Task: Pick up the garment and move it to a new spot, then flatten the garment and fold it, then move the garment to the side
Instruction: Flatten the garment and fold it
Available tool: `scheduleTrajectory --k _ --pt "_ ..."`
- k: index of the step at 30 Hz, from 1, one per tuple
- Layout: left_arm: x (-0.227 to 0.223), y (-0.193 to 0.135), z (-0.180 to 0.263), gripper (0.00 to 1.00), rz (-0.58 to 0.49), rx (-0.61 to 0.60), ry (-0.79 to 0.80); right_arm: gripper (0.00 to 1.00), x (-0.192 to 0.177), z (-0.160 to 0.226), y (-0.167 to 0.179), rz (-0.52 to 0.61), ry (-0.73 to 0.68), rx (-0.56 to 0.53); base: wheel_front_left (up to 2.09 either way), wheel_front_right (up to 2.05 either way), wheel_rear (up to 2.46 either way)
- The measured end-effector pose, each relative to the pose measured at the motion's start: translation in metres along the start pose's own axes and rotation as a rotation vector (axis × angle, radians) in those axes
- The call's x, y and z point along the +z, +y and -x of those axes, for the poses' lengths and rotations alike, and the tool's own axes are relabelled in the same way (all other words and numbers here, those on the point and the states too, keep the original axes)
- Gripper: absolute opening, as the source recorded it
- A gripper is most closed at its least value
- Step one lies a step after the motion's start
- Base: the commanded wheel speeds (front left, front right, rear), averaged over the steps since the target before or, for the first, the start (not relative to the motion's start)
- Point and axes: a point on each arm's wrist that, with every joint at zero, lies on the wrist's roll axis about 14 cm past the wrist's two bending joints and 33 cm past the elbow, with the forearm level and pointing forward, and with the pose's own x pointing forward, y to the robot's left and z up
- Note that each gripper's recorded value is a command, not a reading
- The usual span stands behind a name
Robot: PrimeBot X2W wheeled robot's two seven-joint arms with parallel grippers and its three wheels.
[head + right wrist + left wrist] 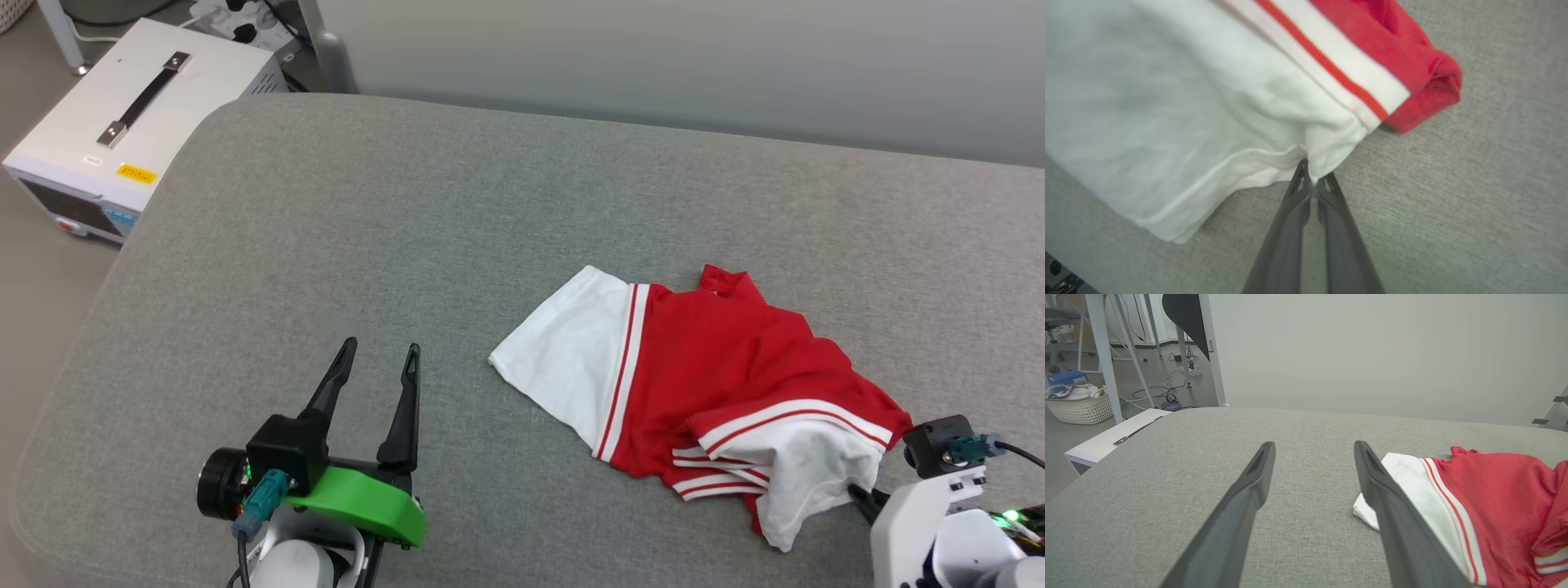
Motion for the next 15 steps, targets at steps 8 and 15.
scheduleTrajectory --k 8,15 --pt "0.005 -0.018 -0.007 1.00 0.011 -0.054 -0.021 0.00 -0.007 0.053 -0.077 0.079 0.110 -0.175 0.00 0.00 0.00" --pt "-0.002 -0.024 -0.019 1.00 0.015 -0.075 -0.004 0.00 -0.016 0.082 -0.151 0.230 0.313 -0.334 0.00 0.00 0.00"
